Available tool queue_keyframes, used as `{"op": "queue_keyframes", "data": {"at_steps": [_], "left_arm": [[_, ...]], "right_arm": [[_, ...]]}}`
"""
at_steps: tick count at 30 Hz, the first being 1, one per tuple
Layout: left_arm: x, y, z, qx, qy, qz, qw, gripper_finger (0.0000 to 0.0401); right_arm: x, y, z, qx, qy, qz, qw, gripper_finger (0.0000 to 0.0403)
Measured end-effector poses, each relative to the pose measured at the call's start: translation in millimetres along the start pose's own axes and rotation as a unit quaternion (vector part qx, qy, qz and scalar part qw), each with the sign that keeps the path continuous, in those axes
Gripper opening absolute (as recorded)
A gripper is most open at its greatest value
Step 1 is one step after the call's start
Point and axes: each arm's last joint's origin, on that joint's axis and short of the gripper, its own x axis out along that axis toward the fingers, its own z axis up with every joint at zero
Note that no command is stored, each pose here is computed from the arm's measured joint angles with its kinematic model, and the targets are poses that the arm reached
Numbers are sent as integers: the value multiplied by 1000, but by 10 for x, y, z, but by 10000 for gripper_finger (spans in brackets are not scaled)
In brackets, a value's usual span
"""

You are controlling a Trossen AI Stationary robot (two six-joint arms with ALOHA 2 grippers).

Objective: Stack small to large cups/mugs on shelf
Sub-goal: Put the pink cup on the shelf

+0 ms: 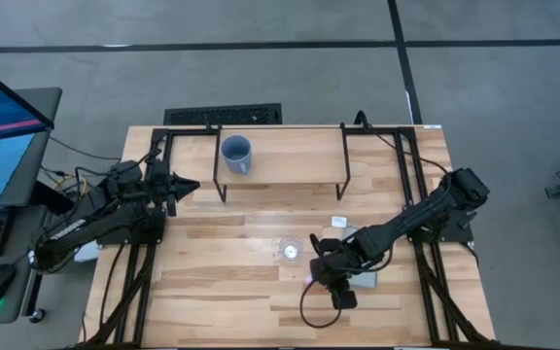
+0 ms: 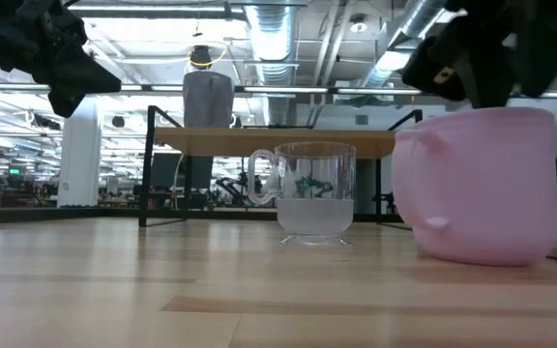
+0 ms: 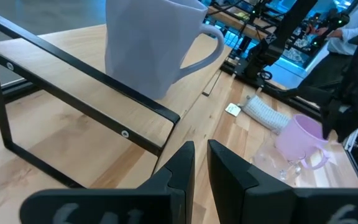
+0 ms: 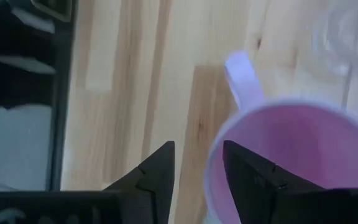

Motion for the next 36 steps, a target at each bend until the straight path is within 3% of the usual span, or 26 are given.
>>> {"op": "queue_keyframes", "data": {"at_steps": [21, 36], "left_arm": [[0, 0, 0, 0, 0, 0, 1000, 33], [0, 0, 0, -1, 0, 0, 1000, 33]], "right_arm": [[74, -126, 18, 14, 19, -11, 1000, 109], [52, -164, 42, 19, 12, -14, 1000, 11]]}}
